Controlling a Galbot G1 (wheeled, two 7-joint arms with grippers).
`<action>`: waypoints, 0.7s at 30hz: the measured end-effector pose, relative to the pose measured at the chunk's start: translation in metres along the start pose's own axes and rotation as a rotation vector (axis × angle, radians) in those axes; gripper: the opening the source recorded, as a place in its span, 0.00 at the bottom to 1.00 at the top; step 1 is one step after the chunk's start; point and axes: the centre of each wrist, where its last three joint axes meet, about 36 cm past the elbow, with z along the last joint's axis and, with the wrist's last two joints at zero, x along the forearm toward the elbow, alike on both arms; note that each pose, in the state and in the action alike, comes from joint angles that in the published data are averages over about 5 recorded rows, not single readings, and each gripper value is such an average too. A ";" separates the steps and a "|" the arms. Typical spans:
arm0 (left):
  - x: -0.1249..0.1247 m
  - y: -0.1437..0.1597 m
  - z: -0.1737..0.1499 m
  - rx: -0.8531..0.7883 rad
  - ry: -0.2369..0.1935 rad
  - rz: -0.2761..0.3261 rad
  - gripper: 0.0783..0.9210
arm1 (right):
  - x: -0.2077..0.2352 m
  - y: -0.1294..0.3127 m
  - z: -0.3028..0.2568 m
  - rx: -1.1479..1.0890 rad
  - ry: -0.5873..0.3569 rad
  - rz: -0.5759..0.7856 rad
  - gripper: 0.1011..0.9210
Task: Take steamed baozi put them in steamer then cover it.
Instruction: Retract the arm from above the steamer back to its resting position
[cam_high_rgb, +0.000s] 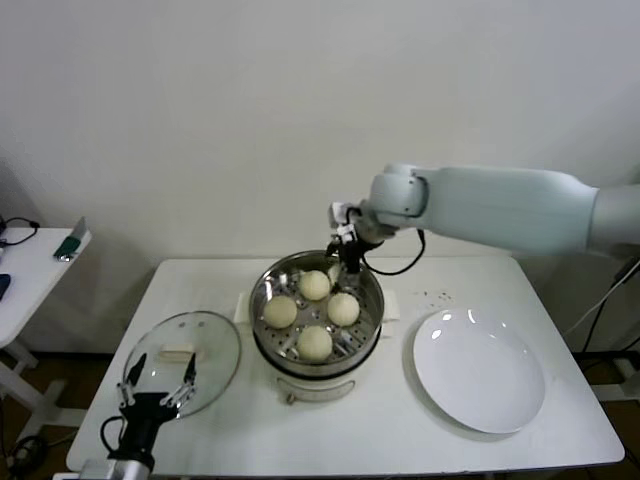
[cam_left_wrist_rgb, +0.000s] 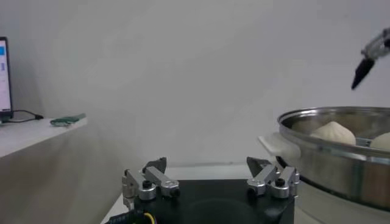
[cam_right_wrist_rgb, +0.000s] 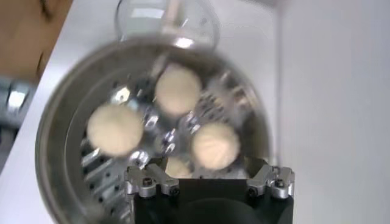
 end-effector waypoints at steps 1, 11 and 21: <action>0.000 0.000 0.000 0.001 -0.002 0.002 0.88 | 0.008 -0.001 0.004 -0.024 -0.024 0.014 0.88; -0.002 -0.001 -0.005 -0.007 -0.022 0.011 0.88 | 0.057 0.012 0.079 -0.293 -0.298 0.325 0.88; -0.013 0.003 0.001 -0.049 -0.048 0.014 0.88 | 0.049 0.076 0.189 -0.511 -0.513 0.700 0.88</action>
